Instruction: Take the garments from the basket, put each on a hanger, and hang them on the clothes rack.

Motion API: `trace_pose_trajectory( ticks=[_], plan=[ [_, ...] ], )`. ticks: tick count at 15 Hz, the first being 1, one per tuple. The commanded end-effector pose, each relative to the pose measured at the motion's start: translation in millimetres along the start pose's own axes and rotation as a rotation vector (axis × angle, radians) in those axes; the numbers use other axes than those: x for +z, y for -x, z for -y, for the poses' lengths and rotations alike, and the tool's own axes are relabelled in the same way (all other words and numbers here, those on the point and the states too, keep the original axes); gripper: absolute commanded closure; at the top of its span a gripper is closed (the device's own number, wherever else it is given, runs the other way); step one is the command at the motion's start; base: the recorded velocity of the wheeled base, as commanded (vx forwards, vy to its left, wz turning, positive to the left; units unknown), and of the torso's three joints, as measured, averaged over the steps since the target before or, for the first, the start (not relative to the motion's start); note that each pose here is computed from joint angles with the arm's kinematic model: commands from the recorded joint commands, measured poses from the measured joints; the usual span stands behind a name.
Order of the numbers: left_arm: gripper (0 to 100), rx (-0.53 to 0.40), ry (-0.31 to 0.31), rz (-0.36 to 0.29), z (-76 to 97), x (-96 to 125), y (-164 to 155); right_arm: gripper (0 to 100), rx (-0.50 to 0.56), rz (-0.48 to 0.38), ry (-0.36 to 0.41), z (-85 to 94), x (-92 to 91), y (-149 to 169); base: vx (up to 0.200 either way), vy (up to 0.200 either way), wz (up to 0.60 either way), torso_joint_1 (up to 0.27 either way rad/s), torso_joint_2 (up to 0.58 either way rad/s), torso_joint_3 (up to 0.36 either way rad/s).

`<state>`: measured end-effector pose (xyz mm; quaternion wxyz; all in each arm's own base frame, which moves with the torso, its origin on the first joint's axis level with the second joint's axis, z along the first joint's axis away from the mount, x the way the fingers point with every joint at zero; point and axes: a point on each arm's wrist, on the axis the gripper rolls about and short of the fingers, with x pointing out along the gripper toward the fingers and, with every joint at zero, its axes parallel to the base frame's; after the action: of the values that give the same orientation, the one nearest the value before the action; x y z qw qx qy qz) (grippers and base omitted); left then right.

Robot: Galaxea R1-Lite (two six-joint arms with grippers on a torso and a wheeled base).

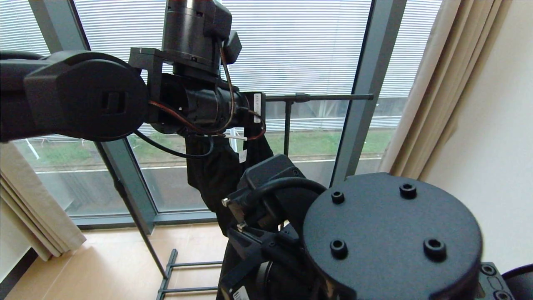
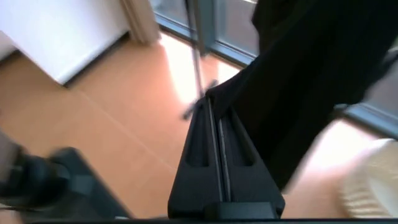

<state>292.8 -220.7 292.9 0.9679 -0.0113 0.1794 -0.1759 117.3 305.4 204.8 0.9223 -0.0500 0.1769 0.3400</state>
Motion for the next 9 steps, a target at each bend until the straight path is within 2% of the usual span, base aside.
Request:
trace_pose_trajectory(
  ticks=[1, 2, 3, 4, 7, 9],
  plan=[
    [100, 0.010, -0.002, 0.003, -3.4, 1, 1, 100, -0.085, -0.047, 0.138, 35.7, -11.4, 6, 0.000, 0.000, 0.00, 0.000, 0.00, 0.000],
    [100, 0.019, -0.009, 0.004, -6.3, 2, 1, 100, -0.124, -0.074, 0.209, 50.7, -17.2, 7, 0.000, 0.000, 0.00, 0.000, 0.00, 0.000],
    [100, 0.022, -0.014, 0.007, -7.4, 3, 3, 100, -0.150, -0.093, 0.246, 60.5, -20.6, 7, 0.000, 0.000, 0.00, 0.000, 0.00, 0.000],
    [100, 0.027, -0.019, -0.004, -9.9, 3, 8, 100, -0.216, -0.120, 0.294, 83.2, -22.4, 6, 0.000, 0.000, 0.00, 0.000, 0.00, 0.000],
    [100, 0.051, -0.044, -0.103, -18.0, -1, 26, 100, -0.353, -0.133, 0.262, 124.3, -13.8, -7, 0.000, 0.000, 0.00, 0.000, 0.00, 0.000],
    [100, 0.056, -0.056, -0.146, -20.5, -4, 36, 100, -0.419, -0.121, 0.240, 136.5, -6.1, -15, 0.000, 0.000, 0.00, 0.000, 0.00, 0.000]
  ],
)
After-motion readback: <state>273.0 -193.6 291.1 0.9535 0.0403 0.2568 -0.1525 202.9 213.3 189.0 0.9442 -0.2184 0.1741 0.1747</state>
